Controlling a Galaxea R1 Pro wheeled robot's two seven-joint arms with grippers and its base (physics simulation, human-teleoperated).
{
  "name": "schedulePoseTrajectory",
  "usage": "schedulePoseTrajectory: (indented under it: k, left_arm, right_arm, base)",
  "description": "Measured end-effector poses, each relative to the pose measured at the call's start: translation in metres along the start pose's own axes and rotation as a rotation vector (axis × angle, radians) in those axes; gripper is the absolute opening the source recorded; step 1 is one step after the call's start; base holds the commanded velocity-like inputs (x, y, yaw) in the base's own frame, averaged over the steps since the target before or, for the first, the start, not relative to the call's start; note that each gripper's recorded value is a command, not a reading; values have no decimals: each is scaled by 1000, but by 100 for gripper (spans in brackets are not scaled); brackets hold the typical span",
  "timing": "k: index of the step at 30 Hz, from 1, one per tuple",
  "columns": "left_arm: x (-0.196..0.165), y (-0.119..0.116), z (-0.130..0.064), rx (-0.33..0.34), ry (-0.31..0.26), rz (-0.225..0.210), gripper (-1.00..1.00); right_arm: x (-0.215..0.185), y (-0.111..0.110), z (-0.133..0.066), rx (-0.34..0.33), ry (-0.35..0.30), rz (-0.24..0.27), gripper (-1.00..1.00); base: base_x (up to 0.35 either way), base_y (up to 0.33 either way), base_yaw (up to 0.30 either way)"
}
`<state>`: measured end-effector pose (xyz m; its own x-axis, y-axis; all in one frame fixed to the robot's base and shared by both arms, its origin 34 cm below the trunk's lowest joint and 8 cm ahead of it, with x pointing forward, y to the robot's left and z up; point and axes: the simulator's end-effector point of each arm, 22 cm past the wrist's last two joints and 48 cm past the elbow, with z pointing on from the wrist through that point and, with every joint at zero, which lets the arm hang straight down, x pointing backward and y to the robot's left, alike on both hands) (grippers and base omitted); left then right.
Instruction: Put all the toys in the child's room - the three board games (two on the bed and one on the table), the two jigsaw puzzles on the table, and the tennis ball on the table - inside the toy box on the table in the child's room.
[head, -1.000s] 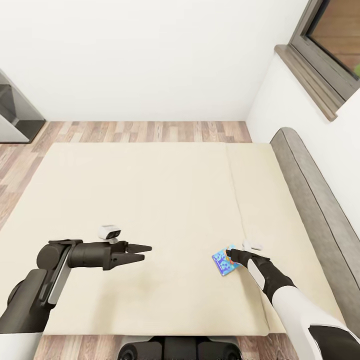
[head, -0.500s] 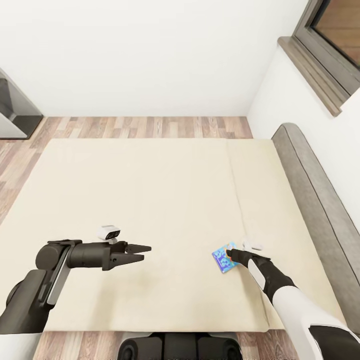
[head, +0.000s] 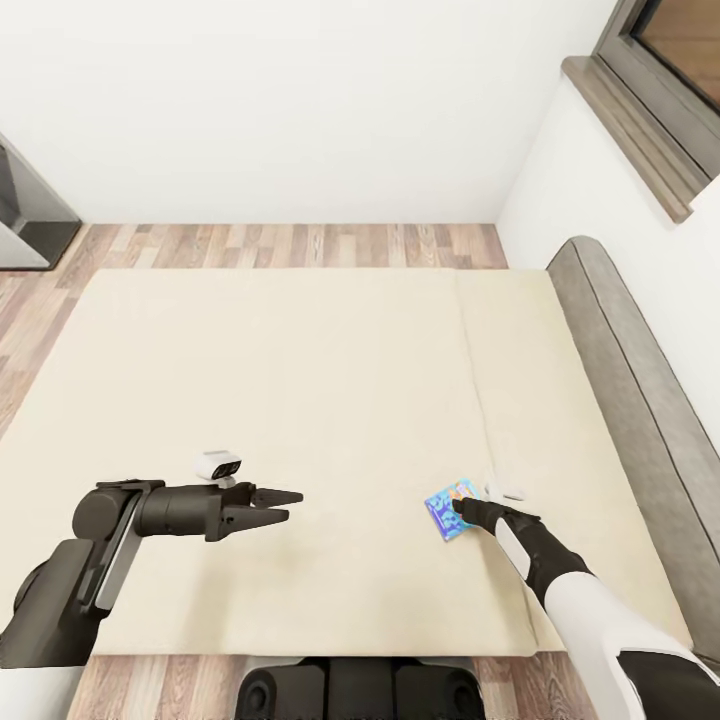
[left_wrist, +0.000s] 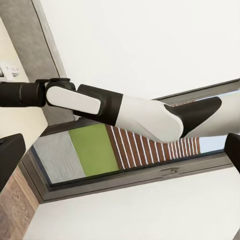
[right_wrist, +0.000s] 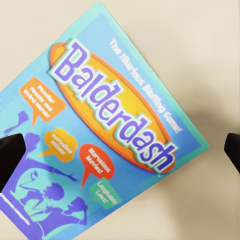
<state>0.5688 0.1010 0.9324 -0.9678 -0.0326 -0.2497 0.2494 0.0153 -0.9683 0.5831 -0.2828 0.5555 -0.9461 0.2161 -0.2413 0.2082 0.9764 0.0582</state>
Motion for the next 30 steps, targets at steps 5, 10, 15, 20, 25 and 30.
schedulePoseTrajectory:
  k: [5,10,15,20,25,30]
  left_arm:
    - [1,4,0,-1,-1,-9,100]
    - [3,8,-1,-4,0,-18,100]
    - [5,12,-1,-5,0,-26,100]
    - [6,15,-1,-3,-1,-35,100]
    - [8,18,0,-1,-2,-42,100]
    - [8,19,0,-1,-2,-45,100]
  right_arm:
    - [1,-2,3,4,1,-1,100]
    - [-11,-5,4,8,-18,-4,100]
    - [-32,-3,5,6,-46,-6,100]
    - [-39,-1,7,5,-52,-7,100]
    - [-40,0,9,5,-56,-7,100]
    - [-42,-1,10,7,-65,-7,100]
  base:
    - [0,0,0]
    - [0,0,0]
    - [0,0,0]
    - [0,0,0]
    - [0,0,0]
    - [0,0,0]
